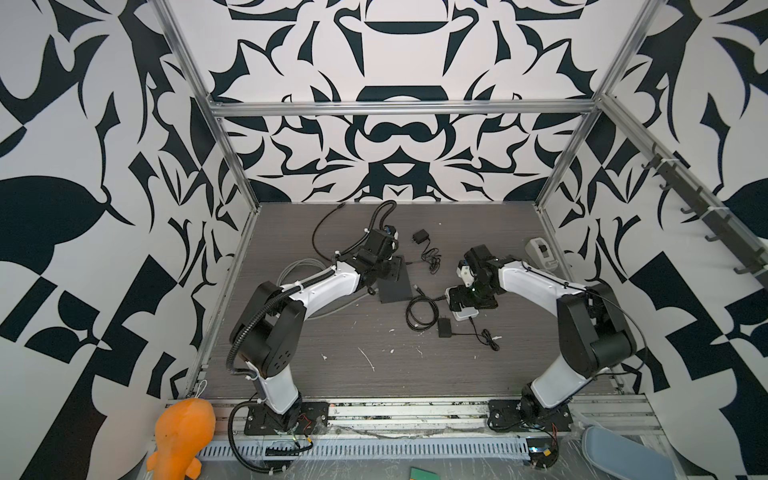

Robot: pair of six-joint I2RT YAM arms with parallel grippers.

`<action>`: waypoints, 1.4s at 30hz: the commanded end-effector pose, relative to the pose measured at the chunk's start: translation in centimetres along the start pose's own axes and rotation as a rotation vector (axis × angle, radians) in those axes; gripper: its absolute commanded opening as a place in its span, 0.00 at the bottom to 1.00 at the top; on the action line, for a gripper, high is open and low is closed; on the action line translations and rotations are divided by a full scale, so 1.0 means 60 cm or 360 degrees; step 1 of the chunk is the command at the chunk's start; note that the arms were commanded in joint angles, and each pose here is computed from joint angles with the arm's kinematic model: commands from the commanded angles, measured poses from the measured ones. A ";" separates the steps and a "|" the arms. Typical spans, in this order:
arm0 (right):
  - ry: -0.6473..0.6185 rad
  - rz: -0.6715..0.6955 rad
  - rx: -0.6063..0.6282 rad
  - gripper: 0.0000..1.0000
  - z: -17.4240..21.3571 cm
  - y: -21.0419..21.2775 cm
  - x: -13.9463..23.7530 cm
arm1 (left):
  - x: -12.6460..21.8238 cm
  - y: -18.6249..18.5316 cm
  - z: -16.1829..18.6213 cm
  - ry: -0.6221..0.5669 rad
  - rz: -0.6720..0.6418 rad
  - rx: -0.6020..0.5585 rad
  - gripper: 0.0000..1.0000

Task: Insert the plug into the switch port

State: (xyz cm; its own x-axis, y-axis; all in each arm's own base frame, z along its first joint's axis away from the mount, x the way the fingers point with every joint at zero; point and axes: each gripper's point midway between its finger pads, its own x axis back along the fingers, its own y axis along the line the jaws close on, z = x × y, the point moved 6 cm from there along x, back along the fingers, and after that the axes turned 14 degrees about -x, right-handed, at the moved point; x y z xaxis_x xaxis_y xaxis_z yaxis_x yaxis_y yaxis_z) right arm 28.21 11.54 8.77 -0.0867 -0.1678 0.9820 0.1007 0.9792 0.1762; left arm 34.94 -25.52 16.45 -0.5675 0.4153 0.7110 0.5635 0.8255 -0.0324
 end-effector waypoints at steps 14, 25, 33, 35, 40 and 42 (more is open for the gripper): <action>-0.0180 0.0129 -0.0278 0.74 -0.092 -0.051 0.012 | 0.033 0.041 0.002 -0.0033 -0.0151 0.0014 0.54; -0.0328 -0.0016 -0.0239 0.90 -0.121 -0.047 0.084 | 0.034 0.037 -0.005 -0.0021 -0.0110 -0.0031 0.54; -0.0304 -0.0103 -0.0314 0.99 -0.151 -0.034 0.044 | 0.027 0.033 -0.009 -0.0020 -0.0067 -0.0035 0.54; -0.0312 -0.0109 -0.0307 0.99 -0.155 -0.034 0.041 | 0.029 0.032 -0.007 -0.0020 -0.0066 -0.0036 0.54; -0.0265 -0.0023 -0.0271 0.99 -0.156 -0.042 0.026 | 0.032 0.033 0.003 -0.0013 -0.0071 -0.0026 0.54; -0.0254 -0.0001 -0.0263 0.96 -0.156 -0.046 0.020 | 0.034 0.034 0.004 -0.0017 -0.0077 -0.0029 0.54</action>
State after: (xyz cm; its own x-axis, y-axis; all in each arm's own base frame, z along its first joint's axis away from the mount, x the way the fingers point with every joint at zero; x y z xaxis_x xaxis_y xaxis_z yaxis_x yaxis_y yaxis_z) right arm 36.41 7.66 8.98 -0.2126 -0.1540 0.9649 0.2820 0.9358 0.2114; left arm 35.18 -23.39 17.26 -0.5992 0.3752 0.7073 0.5490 0.8355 0.0219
